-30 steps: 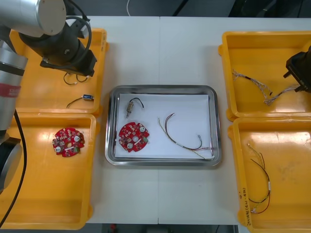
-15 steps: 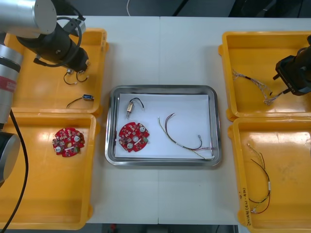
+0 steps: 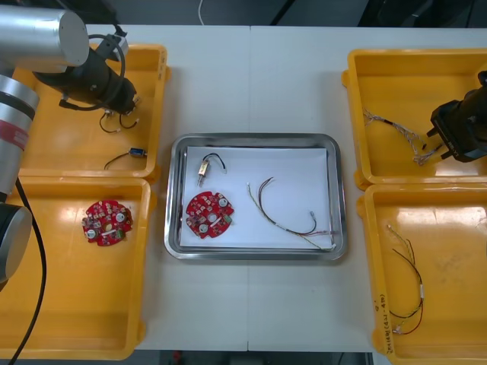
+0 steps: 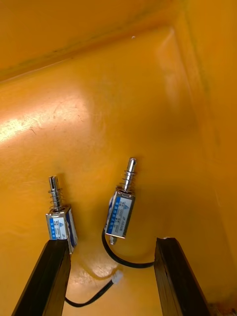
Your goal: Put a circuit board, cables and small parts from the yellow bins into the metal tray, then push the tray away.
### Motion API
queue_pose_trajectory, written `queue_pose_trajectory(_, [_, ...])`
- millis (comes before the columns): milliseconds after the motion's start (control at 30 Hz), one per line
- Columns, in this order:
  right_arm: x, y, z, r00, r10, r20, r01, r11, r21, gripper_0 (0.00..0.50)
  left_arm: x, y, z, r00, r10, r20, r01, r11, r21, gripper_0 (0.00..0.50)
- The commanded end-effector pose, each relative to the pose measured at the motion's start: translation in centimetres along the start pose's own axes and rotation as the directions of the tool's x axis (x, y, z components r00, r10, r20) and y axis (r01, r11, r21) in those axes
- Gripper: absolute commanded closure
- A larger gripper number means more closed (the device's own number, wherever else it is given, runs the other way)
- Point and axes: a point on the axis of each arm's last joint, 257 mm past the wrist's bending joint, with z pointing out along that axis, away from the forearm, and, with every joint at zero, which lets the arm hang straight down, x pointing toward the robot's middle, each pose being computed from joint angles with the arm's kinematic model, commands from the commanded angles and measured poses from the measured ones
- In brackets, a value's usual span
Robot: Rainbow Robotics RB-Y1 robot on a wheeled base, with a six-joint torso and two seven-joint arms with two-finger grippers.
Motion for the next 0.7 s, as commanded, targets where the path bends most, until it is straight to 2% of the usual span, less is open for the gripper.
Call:
queue_pose_trajectory(33, [1.0, 0.3, 0.6, 1.000, 0.015, -0.005, -0.015, 1.000, -0.008, 0.000, -3.7, 3.2, -2.5, 0.994, 0.072, 0.086, -0.068, 0.996, -0.051, 0.000])
queue_pose_trajectory(467, [2.6, -0.9, 2.1, 0.999, 0.022, -0.035, -0.021, 1.000, 0.010, 0.000, -3.1, 5.8, -1.4, 0.992, 0.077, 0.101, -0.069, 0.995, -0.075, 0.000])
queue_pose_trajectory(700, [2.6, -1.5, 2.5, 0.999, 0.022, -0.032, -0.021, 1.000, 0.019, 0.000, -2.7, 6.3, -0.4, 0.992, 0.073, 0.108, -0.065, 0.995, -0.077, 0.000])
